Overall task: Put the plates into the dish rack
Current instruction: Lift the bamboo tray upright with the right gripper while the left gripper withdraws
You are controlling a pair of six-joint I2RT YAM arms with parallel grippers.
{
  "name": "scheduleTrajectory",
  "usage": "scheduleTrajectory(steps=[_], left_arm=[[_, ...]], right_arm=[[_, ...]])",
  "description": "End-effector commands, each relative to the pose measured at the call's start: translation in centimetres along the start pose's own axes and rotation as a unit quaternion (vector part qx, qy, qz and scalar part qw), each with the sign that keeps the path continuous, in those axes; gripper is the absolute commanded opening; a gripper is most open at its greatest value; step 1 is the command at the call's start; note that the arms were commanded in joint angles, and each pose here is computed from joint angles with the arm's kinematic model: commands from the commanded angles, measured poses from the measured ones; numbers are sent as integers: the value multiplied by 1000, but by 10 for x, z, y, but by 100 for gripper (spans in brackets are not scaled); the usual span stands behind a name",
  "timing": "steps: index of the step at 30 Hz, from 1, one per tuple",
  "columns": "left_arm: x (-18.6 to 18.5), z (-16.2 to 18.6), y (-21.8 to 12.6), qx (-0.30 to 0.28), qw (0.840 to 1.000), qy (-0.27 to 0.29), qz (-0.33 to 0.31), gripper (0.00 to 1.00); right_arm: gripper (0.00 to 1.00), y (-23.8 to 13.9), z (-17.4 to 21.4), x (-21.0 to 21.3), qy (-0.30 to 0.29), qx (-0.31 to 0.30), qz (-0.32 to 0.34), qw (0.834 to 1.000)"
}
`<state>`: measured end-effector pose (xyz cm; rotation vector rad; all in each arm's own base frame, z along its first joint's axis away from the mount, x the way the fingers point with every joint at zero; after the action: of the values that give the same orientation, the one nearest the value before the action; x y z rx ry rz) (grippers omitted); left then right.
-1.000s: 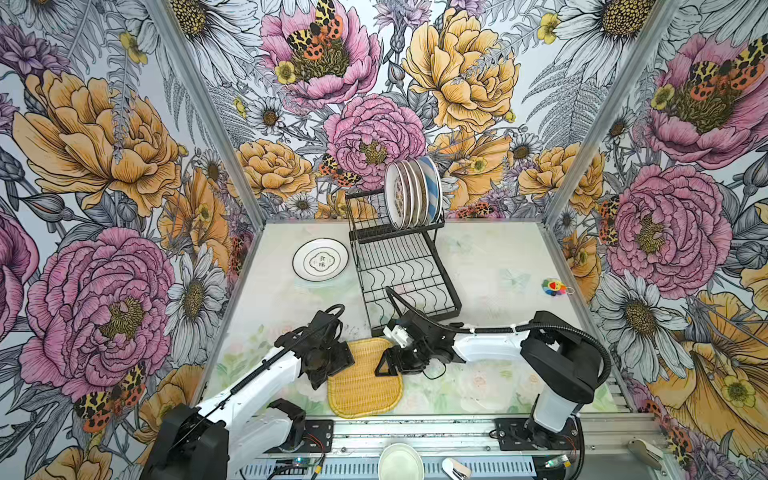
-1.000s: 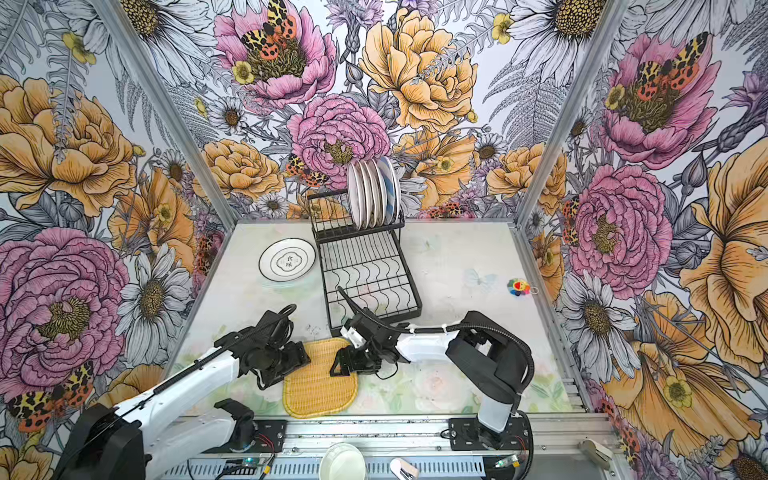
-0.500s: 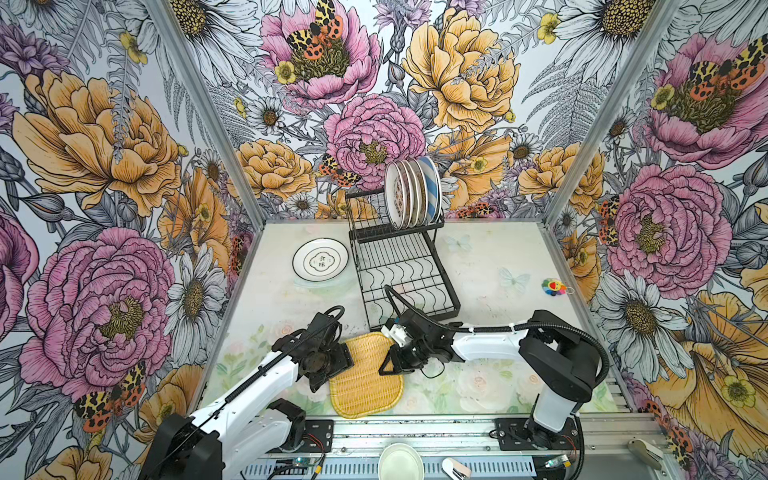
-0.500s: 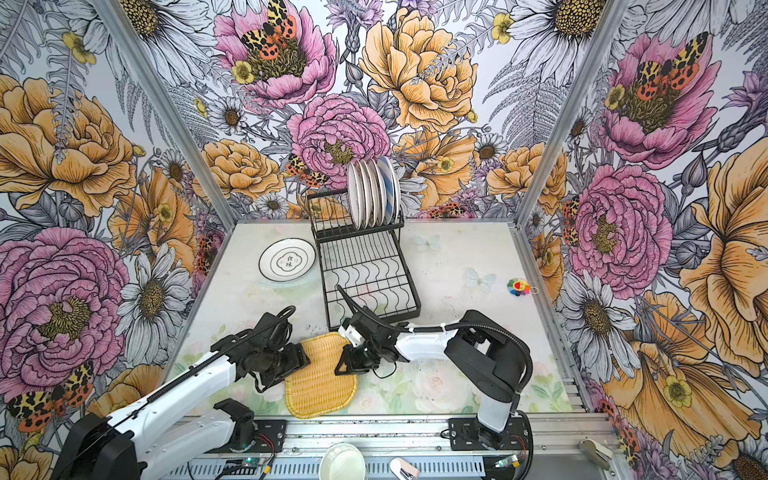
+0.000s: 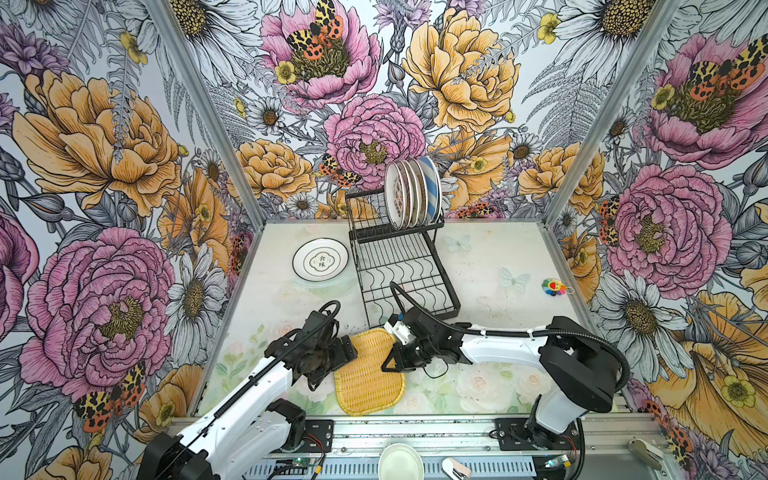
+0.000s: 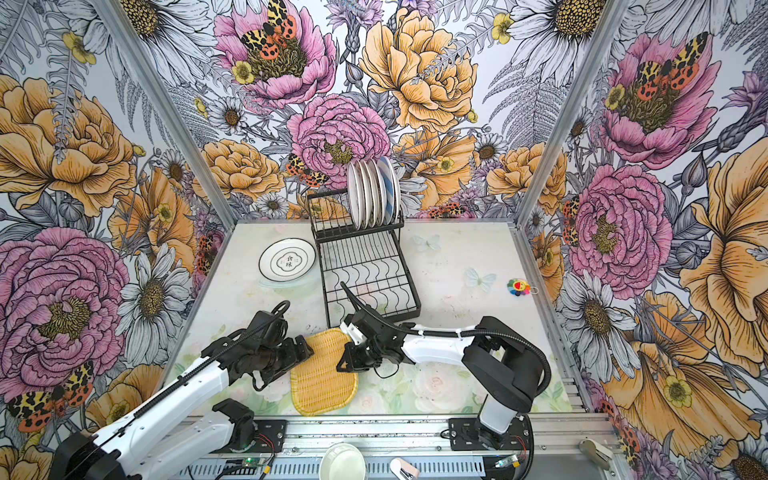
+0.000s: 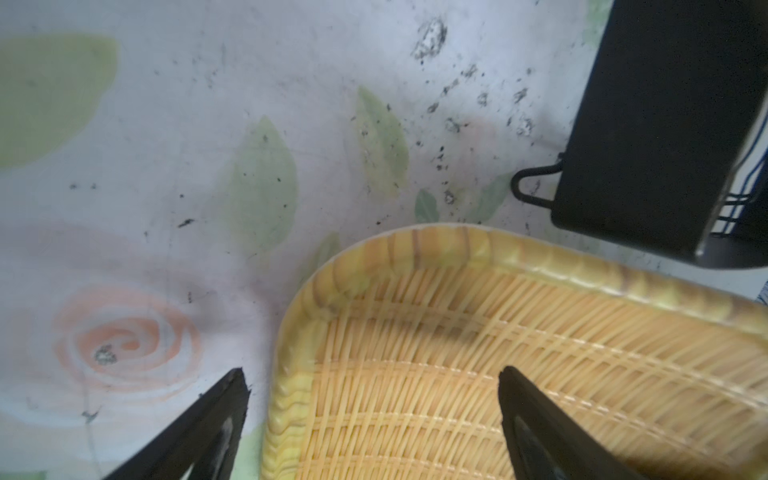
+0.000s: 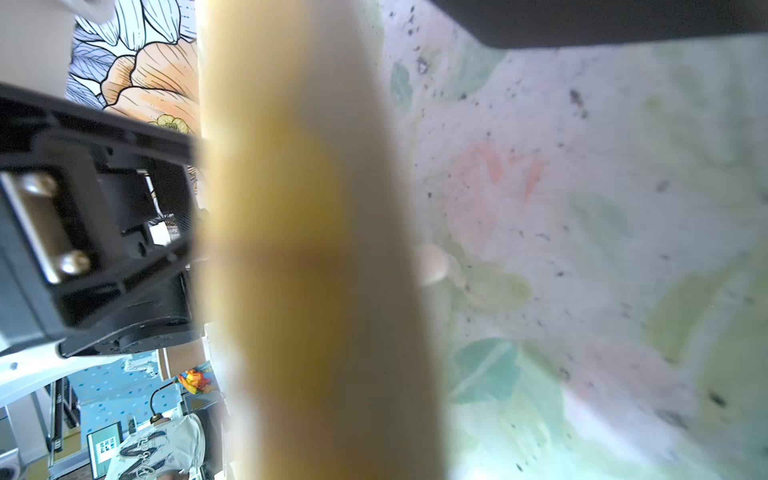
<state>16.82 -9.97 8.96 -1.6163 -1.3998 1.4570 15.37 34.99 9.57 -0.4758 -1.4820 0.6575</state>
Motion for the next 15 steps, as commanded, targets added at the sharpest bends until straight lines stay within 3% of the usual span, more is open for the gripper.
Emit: scheduleTrajectory(steps=[1,15], left_arm=[[-4,-12,-13,-31,999,-14,15,96],[3,-38,-29,-77,996,-25,21,99]], right_arm=[[0,-29,-7,20,-28,-56,-14,998],[0,-142,-17,56,-57,-200,18,978]])
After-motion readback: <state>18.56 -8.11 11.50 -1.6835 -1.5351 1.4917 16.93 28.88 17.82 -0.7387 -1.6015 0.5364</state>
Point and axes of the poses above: each gripper's point midway between its finger pads, its own y axis out along the fingers, its own x axis along the line the jaws close on, z = x × y, the point moved 3 cm from there along -y, back along the fingers, and after that the axes turned 15 degrees about y, right-handed, at the moved point
